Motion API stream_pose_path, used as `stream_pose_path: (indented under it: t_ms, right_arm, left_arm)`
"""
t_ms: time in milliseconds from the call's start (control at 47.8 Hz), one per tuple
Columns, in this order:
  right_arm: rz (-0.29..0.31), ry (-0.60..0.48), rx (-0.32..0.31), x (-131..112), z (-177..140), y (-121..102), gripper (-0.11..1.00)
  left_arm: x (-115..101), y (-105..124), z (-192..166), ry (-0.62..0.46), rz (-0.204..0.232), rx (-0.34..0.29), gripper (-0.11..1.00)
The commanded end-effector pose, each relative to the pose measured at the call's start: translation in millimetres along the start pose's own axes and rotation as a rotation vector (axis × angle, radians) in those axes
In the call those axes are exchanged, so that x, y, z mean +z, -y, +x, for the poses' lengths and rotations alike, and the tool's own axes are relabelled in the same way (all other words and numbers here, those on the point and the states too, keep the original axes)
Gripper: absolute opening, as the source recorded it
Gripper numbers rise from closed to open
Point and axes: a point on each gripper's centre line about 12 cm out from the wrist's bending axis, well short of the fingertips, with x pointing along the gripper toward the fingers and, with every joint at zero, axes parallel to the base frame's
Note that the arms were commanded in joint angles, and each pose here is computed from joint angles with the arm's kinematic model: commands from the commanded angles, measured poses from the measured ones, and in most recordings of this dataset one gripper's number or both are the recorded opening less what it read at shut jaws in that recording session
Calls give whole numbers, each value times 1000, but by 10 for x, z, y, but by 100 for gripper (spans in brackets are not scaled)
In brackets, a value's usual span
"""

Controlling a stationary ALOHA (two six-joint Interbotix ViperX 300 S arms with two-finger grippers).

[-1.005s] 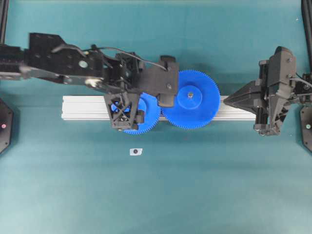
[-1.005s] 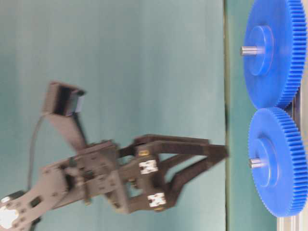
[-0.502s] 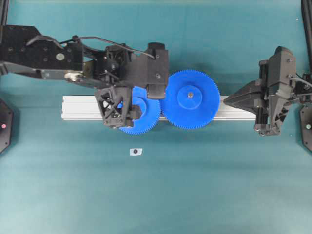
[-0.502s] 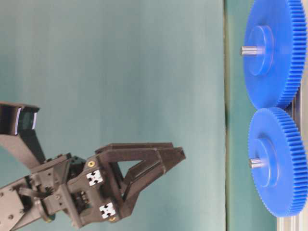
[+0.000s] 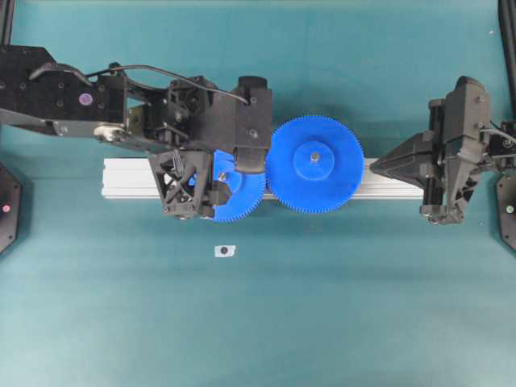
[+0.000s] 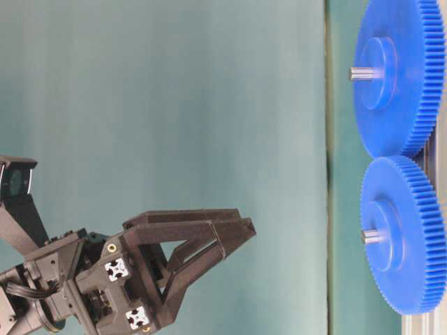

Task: Insert the small gear onto the shaft.
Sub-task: 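Open the left gripper and pull it back from the gear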

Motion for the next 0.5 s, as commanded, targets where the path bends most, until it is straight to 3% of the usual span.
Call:
stream_pose_path:
  t_ms: [0, 481]
  right_arm:
    - [8, 21, 1, 51, -13, -3, 4]
    - [10, 21, 1, 51, -13, -3, 4]
  left_arm:
    - [45, 4, -166, 35, 0, 3, 88]
    - [34, 22, -214, 34, 2, 0, 88]
